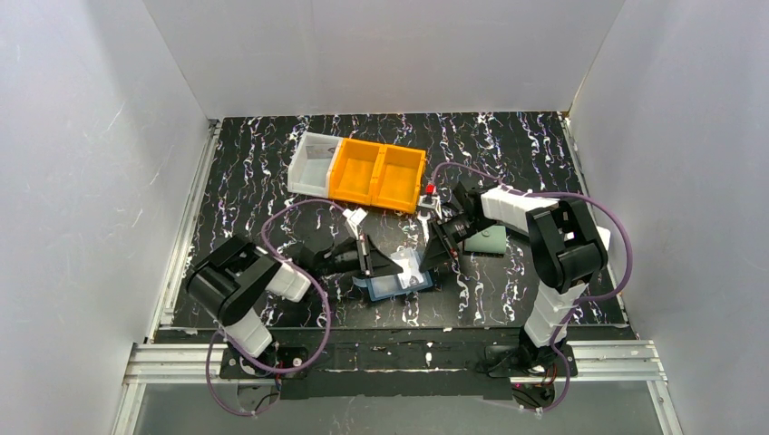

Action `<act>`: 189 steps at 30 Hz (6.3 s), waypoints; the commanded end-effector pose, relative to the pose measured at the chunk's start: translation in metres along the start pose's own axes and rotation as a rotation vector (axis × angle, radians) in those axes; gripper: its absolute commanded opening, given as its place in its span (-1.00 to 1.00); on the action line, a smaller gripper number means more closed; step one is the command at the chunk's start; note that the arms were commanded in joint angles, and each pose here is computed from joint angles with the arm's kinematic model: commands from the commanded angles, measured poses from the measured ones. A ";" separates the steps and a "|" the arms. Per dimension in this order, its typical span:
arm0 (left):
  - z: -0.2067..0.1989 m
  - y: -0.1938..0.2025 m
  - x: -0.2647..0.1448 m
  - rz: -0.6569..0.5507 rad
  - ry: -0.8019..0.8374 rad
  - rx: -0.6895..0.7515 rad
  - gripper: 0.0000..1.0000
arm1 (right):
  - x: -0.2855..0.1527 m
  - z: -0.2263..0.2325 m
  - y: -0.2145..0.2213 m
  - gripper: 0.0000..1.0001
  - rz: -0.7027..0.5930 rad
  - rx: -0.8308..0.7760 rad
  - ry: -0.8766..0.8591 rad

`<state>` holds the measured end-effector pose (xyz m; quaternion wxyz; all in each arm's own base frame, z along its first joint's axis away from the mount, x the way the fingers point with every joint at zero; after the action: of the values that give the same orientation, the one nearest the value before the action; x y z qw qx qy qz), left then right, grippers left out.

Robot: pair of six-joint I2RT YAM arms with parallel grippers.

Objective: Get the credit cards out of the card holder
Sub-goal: Remove the credit card from the card holder.

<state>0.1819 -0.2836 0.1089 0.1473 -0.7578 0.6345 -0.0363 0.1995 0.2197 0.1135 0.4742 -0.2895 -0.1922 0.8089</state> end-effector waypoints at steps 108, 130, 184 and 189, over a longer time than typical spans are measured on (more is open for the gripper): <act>-0.069 0.002 -0.021 0.136 -0.136 0.615 -1.00 | -0.002 0.048 -0.014 -0.30 0.243 -0.483 0.056; -0.083 0.001 -0.038 -0.280 0.002 0.465 -1.00 | -0.025 0.065 -0.029 0.84 -0.075 -0.368 -0.045; -0.126 -0.029 -0.046 0.270 -0.333 1.002 0.84 | -0.035 0.050 -0.009 -0.97 0.093 -0.476 -0.008; -0.118 -0.025 -0.025 0.371 -0.252 1.241 0.83 | -0.035 0.052 -0.008 -0.97 0.093 -0.481 -0.025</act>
<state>0.1638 -0.2698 0.2358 0.5760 -0.4954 0.6150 -0.2111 0.1834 0.1894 0.1543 0.3499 -0.3983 -0.3475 0.7734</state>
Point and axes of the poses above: each gripper's point midway between its finger pads, its own x axis out along the fingers, its own z axis along the line the jaws close on, y = z × x, the point moved 4 cm from there along -x, back along the fingers, and after that the axes turned 5 degrees about -x, right-handed, at the moved point
